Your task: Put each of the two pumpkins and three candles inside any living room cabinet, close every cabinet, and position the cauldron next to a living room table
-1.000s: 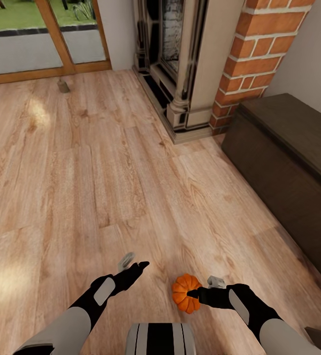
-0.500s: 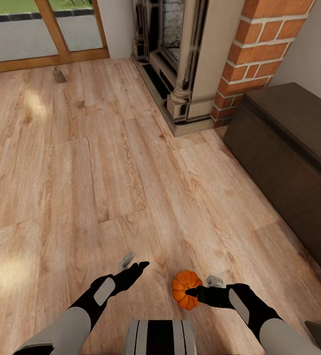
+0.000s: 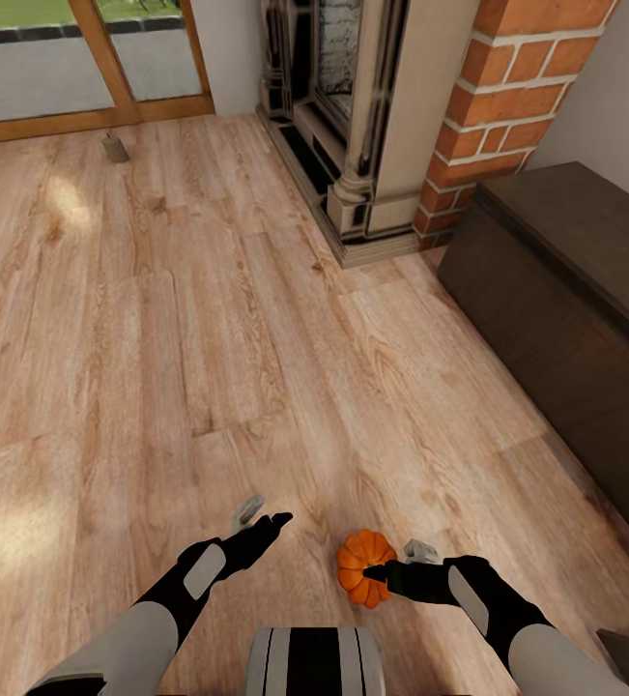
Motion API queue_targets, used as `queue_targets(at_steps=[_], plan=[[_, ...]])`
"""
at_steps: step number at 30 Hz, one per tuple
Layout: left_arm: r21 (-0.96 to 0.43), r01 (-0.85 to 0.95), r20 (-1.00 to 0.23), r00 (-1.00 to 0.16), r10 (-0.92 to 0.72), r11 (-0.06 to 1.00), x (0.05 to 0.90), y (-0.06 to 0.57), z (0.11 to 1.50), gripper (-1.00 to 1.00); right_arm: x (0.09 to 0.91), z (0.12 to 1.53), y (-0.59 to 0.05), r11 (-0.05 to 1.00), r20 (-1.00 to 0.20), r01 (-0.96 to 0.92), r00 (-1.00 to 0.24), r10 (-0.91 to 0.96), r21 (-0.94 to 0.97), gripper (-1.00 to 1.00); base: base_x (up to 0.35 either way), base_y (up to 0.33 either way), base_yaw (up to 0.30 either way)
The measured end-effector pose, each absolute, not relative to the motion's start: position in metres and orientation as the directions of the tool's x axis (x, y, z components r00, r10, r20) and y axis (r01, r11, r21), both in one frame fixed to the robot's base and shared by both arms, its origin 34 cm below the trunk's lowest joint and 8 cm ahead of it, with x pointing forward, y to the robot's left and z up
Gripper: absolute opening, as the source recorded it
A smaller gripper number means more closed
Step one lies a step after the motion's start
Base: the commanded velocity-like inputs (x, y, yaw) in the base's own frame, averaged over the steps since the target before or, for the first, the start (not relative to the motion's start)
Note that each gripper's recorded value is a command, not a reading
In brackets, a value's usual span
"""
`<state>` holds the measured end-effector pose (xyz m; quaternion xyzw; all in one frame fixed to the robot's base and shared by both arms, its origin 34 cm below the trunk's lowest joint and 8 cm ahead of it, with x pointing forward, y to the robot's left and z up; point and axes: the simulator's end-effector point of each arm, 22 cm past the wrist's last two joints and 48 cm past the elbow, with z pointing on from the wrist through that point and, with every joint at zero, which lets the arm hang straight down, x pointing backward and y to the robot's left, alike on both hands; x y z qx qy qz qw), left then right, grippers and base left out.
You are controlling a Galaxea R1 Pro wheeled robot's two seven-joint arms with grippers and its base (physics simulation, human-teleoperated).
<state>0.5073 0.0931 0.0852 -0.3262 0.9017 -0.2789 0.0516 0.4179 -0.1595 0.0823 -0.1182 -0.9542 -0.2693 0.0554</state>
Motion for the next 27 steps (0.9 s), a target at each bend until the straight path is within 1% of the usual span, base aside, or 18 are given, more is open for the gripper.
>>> queue_targets(at_steps=[5,10,27], plan=[[-0.537,-0.560,0.089,-0.782,-0.617,0.632,0.507,0.093,0.085,1.00,0.418,0.082,-0.160,0.827,0.169,0.255,-0.966,0.196,0.501,-1.00,0.000,0.000,0.000],[-0.547,-0.549,0.075,-0.784,-0.617,0.632,0.515,0.093,0.094,1.00,0.422,0.084,-0.169,0.856,0.141,0.221,-0.975,0.174,0.467,-1.00,0.000,0.000,0.000],[-0.584,-0.509,0.023,-0.789,-0.614,0.632,0.541,0.092,0.127,1.00,0.450,0.111,-0.168,0.855,0.074,0.190,-0.982,0.176,0.483,-1.00,0.000,0.000,0.000]])
